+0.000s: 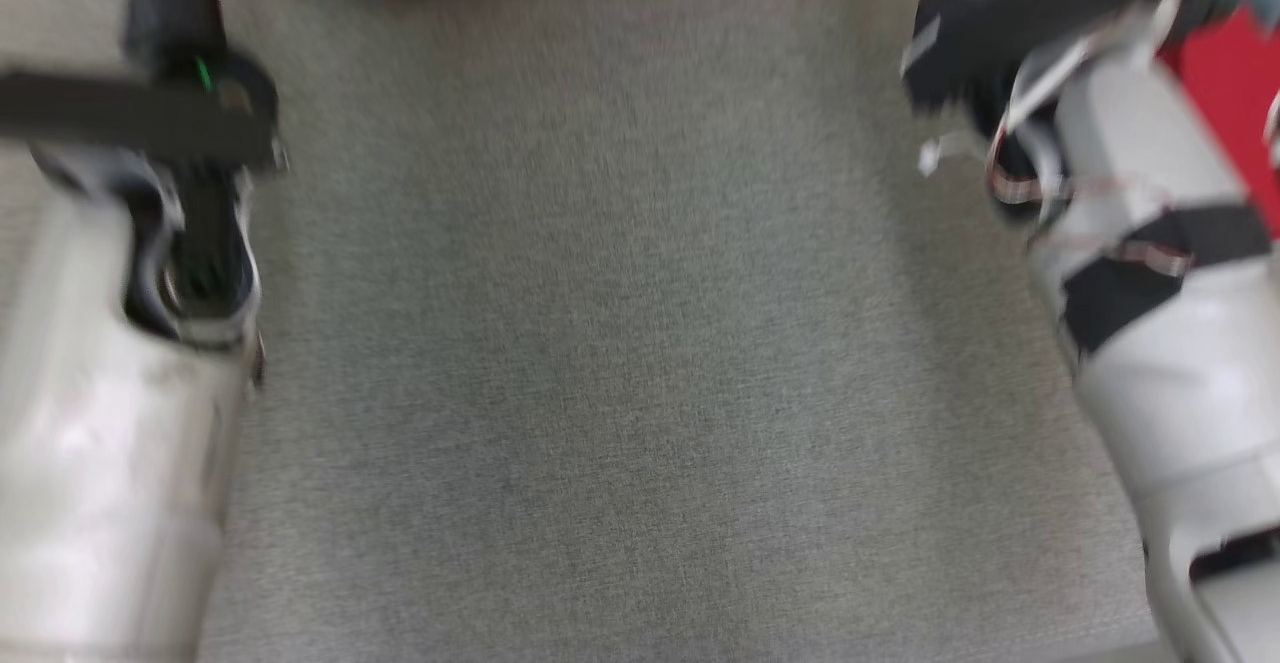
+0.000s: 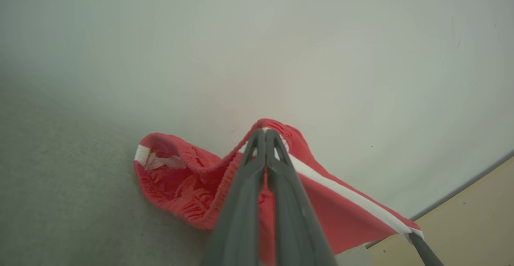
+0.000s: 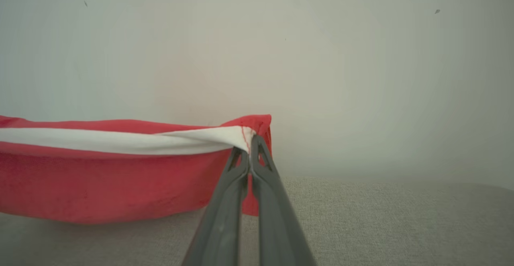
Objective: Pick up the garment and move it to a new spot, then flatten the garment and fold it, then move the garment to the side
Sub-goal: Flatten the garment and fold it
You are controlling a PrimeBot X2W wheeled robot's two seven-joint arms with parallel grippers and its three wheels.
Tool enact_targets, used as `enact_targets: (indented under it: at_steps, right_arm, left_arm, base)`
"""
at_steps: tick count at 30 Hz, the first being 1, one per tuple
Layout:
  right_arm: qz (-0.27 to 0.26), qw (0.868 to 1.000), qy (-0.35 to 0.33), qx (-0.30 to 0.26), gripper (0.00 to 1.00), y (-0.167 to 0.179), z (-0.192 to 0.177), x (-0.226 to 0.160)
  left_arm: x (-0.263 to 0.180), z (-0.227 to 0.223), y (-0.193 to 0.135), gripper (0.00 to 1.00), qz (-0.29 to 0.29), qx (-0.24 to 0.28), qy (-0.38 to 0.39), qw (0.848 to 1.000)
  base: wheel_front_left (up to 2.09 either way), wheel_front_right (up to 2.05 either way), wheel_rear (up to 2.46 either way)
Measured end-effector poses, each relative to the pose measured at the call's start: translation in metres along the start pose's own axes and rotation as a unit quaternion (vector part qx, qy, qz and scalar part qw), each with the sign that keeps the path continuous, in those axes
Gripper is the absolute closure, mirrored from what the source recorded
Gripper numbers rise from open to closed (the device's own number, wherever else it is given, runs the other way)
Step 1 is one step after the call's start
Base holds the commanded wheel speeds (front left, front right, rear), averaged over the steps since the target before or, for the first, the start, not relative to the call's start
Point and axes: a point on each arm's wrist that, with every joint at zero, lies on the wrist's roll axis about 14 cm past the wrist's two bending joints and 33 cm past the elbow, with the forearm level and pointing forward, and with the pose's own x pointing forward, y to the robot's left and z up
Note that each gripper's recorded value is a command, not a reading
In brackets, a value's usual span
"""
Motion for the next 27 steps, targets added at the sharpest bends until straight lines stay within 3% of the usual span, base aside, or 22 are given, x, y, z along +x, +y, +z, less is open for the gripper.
enact_targets:
  at_steps: [11, 16, 21, 27]
  right_arm:
    - [0.015, 0.998, -0.009, 0.054, 1.00, 0.018, 0.014, -0.098]
    - [0.032, 0.999, -0.004, 0.042, 1.00, 0.026, 0.027, -0.140]
    - [0.050, 0.997, 0.050, 0.013, 1.00, 0.034, 0.020, -0.189]
    - [0.068, 0.989, 0.127, 0.021, 1.00, 0.055, 0.002, -0.244]
  left_arm:
    - [-0.097, -0.003, -0.033, 1.00, 0.009, -0.010, 0.034, 0.999]
    - [-0.142, -0.006, -0.044, 1.00, 0.005, 0.016, 0.057, 0.998]
    - [-0.184, -0.012, -0.050, 1.00, 0.006, 0.038, 0.080, 0.996]
    - [-0.233, -0.027, -0.051, 1.00, 0.028, 0.040, 0.112, 0.992]
  base:
    - [0.00, 0.00, 0.00]
    - [0.00, 0.00, 0.00]
    - [0.00, 0.00, 0.00]
    - [0.00, 0.00, 0.00]
